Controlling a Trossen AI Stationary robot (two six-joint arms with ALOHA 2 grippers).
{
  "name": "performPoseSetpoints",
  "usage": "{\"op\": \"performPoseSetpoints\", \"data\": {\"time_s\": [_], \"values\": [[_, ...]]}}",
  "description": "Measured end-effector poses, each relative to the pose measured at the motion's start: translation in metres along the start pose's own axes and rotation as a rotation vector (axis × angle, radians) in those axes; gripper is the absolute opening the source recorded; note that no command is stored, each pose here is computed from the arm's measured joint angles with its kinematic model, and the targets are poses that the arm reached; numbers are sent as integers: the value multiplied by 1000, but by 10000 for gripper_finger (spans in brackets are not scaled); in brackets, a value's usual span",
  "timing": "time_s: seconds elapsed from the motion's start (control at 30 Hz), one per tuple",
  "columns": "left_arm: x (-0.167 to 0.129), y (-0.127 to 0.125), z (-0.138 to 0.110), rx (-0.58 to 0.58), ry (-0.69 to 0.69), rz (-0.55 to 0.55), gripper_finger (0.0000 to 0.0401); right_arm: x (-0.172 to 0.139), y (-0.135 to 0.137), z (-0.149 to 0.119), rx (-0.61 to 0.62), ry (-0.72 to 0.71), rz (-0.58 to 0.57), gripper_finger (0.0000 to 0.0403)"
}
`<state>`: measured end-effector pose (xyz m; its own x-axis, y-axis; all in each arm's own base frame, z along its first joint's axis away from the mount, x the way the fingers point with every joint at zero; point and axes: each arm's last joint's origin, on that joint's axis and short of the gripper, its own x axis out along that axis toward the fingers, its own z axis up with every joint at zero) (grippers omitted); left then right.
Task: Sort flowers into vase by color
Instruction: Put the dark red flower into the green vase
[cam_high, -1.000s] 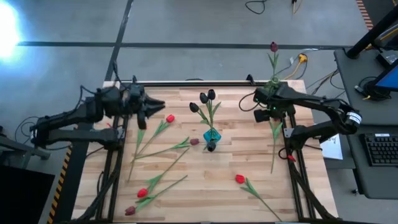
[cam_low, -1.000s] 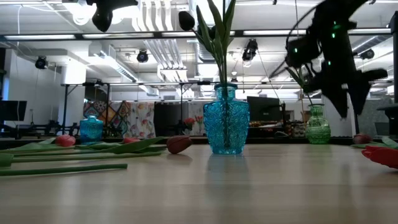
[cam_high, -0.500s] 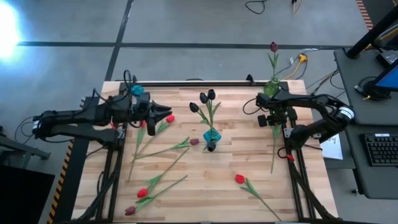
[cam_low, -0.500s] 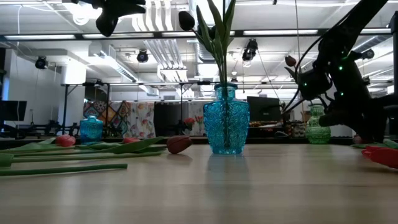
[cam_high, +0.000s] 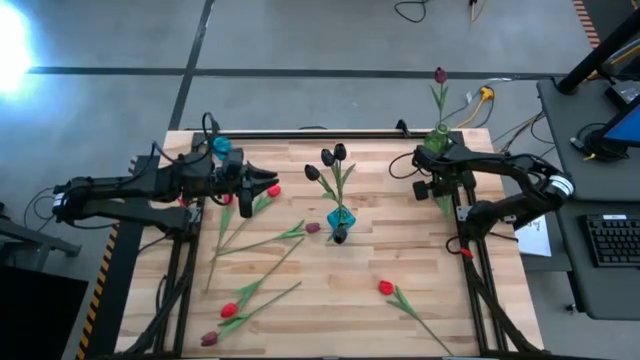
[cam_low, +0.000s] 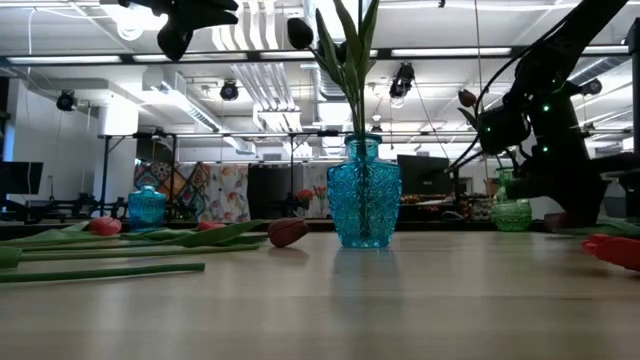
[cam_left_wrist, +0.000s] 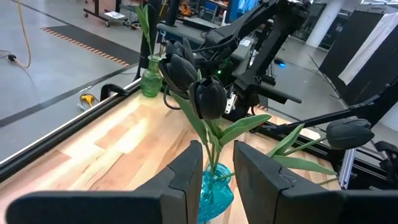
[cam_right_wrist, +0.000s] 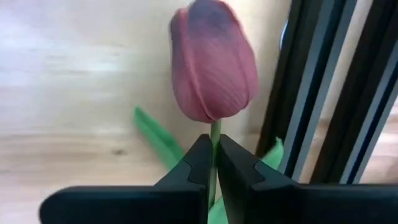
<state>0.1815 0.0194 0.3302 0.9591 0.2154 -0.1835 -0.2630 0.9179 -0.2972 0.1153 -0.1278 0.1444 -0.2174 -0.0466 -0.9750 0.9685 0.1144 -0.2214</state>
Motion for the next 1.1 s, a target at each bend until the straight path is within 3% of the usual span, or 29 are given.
{"op": "performPoseSetpoints", "data": {"time_s": [0.1, 0.23, 0.37, 0.47, 0.6, 0.73, 0.87, 1.1], "values": [[-2, 0, 1, -1, -6, -2, 77, -15, 1, 1, 26, -58, 52, 11], [-3, 0, 1, 9, -10, -3, 77, -58, 6, 3, 28, -217, 194, 11], [-3, 0, 2, 30, -12, -4, 77, -121, 3, 3, 39, -482, 367, 10], [-4, 0, 2, 33, -15, -5, 77, -169, -14, -2, 86, -760, 433, 10], [-6, 0, 3, 31, -22, -7, 77, -215, -46, -21, 162, -1128, 404, 10], [-7, 0, 3, 29, -30, 3, 77, -235, -75, -40, 205, -1348, 374, 10], [-7, 1, 4, 42, -40, 34, 77, -240, -83, -44, 253, -1486, 331, 9], [-8, 2, 7, 51, -67, 82, 77, -235, -58, -17, 271, -1592, 74, 10]]}}
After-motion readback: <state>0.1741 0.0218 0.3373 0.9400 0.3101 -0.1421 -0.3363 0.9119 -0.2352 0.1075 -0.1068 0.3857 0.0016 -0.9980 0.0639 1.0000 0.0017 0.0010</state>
